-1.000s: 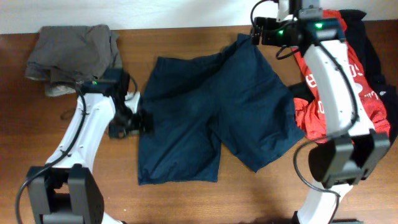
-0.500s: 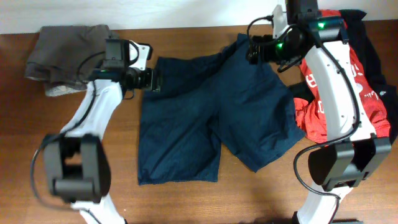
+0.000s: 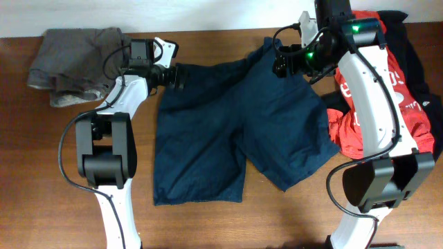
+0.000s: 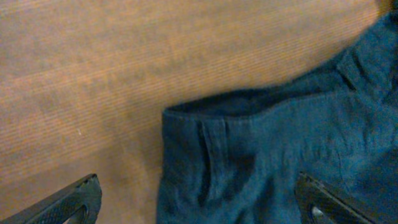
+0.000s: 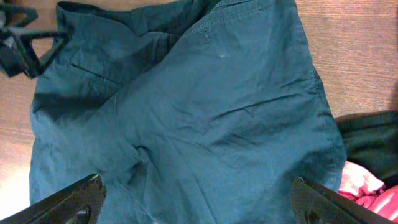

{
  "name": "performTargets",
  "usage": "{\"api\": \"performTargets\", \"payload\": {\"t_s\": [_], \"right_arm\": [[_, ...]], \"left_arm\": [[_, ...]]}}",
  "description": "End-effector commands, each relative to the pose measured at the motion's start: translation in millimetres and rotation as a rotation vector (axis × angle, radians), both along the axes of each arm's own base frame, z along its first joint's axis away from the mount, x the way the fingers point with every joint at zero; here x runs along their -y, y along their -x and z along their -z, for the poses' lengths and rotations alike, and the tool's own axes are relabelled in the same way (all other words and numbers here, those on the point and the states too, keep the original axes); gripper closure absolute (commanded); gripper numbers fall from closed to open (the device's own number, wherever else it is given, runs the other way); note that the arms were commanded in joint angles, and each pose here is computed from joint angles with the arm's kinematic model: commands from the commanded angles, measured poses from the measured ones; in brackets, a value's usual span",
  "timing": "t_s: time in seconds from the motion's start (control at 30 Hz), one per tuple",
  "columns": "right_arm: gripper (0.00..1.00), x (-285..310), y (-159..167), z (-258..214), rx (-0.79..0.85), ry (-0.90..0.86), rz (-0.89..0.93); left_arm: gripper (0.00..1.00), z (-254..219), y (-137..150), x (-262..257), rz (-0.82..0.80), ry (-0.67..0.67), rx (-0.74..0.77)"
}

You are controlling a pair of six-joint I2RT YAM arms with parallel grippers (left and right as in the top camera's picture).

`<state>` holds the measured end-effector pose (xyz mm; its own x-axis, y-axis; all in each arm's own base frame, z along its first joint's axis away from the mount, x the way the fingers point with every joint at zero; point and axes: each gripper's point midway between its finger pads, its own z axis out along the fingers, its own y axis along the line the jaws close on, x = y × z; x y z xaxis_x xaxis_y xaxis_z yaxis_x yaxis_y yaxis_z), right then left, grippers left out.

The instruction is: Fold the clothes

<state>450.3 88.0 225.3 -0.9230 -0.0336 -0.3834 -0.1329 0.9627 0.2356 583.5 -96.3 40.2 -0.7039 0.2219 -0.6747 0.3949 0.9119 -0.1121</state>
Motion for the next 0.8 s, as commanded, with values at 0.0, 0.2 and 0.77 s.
{"api": "performTargets", "payload": {"t_s": [0.0, 0.2, 0.77], "right_arm": [[0.01, -1.2, 1.2, 1.4, -0.005, 0.006, -0.013], [0.01, -0.8, 4.6, 2.8, -0.020, 0.008, -0.013], [0.01, 8.4, 35.3, 48.7, -0.200, 0.055, 0.003]], "left_arm": [[0.03, 16.0, -7.9, 4.8, 0.025, 0.001, -0.001], [0.18, 26.8, -5.8, 14.6, 0.041, 0.000, -0.013], [0.99, -35.3, -44.8, 4.9, -0.086, -0.034, 0.086]]}}
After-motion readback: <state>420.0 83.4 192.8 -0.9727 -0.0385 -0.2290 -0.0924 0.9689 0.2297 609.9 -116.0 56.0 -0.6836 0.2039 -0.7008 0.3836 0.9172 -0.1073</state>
